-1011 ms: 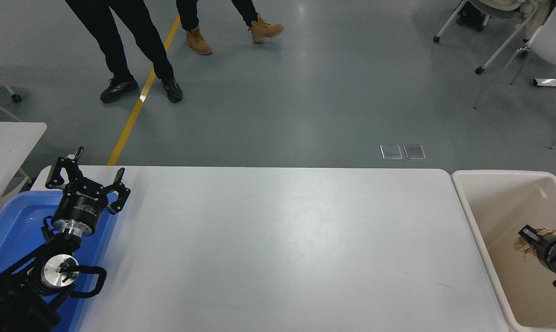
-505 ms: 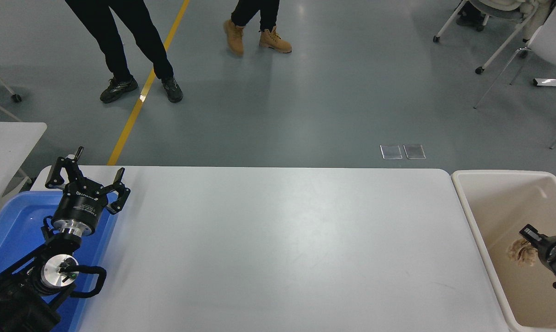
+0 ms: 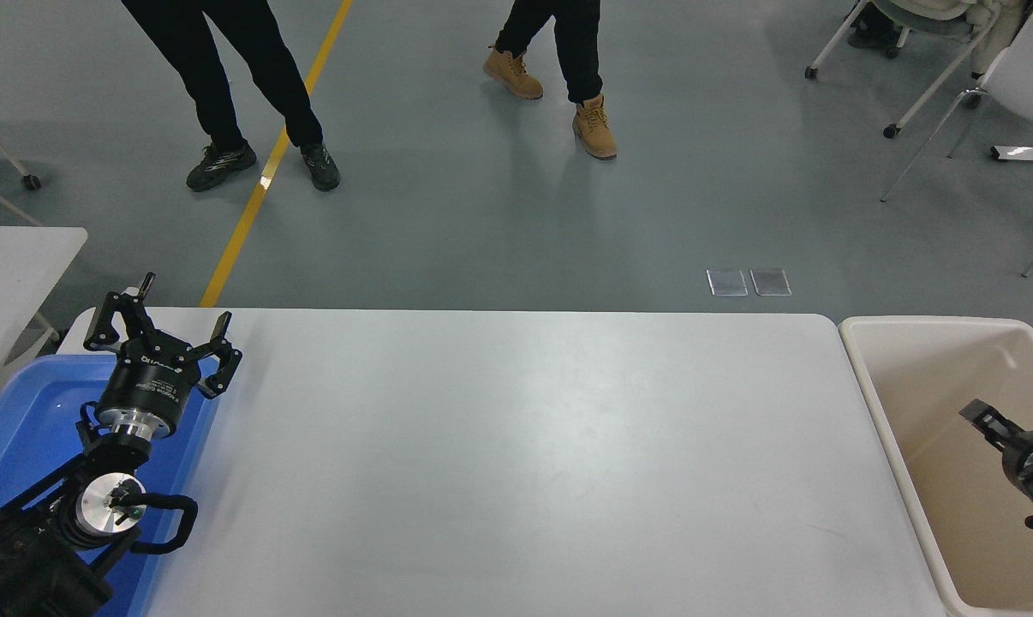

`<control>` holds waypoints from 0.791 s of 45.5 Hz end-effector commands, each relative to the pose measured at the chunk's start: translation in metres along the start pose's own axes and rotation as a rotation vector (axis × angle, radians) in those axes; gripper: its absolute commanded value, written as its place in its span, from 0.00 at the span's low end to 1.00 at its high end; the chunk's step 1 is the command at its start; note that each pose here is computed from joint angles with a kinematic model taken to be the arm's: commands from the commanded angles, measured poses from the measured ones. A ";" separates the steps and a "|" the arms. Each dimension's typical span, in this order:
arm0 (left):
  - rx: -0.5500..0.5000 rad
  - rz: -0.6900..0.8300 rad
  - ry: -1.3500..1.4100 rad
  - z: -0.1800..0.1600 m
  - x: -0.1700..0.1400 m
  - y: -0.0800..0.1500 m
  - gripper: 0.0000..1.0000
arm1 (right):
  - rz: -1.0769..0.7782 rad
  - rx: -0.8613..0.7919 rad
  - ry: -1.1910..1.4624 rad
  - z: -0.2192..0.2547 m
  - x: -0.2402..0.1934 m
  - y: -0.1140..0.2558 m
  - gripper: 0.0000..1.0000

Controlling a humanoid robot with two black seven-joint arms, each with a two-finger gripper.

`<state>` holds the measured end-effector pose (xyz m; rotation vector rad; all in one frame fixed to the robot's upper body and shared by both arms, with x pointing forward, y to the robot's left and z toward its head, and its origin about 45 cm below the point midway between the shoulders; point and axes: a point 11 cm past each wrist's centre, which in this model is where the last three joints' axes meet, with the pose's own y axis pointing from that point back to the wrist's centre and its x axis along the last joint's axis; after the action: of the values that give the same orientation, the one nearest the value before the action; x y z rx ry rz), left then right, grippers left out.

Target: Clean the table surface

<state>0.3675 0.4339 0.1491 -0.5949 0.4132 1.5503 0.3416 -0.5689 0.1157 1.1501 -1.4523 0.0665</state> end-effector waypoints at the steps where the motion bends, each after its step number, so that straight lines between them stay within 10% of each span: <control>1: 0.000 0.001 0.001 0.000 0.000 0.000 0.99 | 0.065 -0.004 -0.110 0.006 0.034 0.002 0.97; 36: 0.000 -0.001 0.001 0.000 0.000 0.000 0.99 | 0.148 0.178 -0.846 -0.050 0.093 0.008 0.98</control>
<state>0.3677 0.4336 0.1490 -0.5951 0.4136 1.5496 0.3725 -0.5921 0.1815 1.2084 -2.0530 -0.1151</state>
